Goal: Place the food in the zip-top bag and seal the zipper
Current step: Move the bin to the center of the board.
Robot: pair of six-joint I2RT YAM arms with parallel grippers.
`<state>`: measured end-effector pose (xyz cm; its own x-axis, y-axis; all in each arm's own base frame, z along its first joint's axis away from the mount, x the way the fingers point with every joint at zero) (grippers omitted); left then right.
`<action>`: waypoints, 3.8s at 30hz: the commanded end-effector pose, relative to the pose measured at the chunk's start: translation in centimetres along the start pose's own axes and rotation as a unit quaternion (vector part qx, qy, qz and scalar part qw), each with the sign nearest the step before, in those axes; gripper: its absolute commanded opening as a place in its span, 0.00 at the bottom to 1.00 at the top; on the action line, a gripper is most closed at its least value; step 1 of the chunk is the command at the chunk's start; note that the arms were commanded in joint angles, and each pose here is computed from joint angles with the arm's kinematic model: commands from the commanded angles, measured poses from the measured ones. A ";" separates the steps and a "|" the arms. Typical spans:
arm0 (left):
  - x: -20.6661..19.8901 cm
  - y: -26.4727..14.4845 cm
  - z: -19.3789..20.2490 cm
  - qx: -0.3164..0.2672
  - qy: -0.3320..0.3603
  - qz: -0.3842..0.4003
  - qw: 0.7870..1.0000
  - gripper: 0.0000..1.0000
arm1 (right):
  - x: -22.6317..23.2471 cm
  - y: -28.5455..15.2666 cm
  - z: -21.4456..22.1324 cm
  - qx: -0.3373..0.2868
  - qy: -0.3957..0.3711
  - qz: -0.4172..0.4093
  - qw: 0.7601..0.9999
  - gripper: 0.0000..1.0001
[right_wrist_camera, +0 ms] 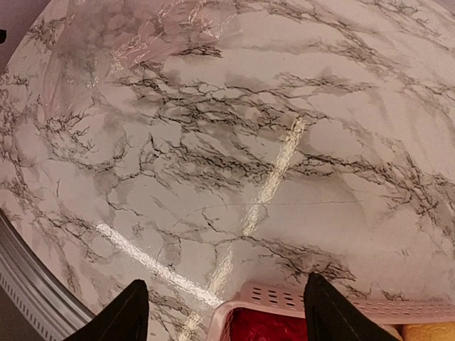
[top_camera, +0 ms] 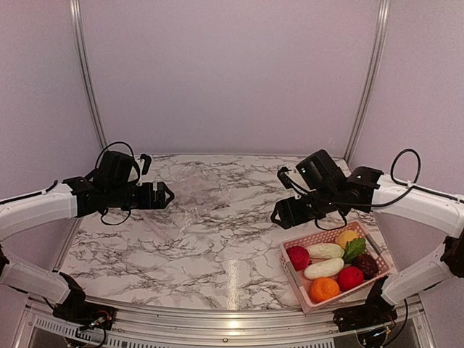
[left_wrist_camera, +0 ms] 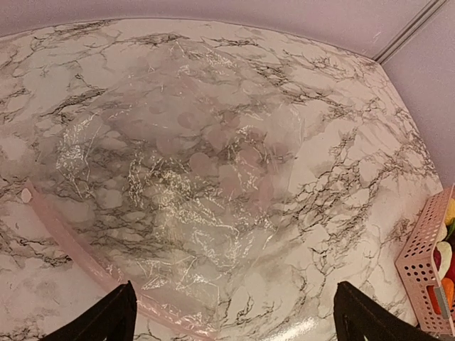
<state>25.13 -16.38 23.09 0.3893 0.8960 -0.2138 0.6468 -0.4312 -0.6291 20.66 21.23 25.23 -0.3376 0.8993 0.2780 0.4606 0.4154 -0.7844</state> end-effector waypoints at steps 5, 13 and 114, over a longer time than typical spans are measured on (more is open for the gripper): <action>1.2 -0.3 0.8 -0.022 -0.080 -0.066 0.994 0.99 | -1.7 -3.2 3.7 0.037 0.100 0.006 0.994 0.66; -0.1 2.0 0.5 -0.006 -0.098 0.011 0.995 0.96 | -2.2 -3.6 8.2 0.091 0.099 0.039 0.990 0.61; -0.5 -2.8 -0.5 -0.015 -0.084 0.008 0.996 0.79 | -1.5 8.1 -7.2 -0.026 0.211 0.157 0.964 0.67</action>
<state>24.47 -16.44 25.71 0.3063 0.8839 -0.3535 0.6597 -0.4648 -0.5906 29.64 23.48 23.37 0.1208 0.9638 0.2379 0.5431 0.1364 -0.8285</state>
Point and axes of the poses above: each gripper's point midway between its finger pads, its own y axis out along the fingers, its own x axis along the line the jaws close on, z = x × y, the point moved 10 cm from there along -y, back along the fingers, and after that the axes turned 10 degrees about y, right-handed, at the moved point
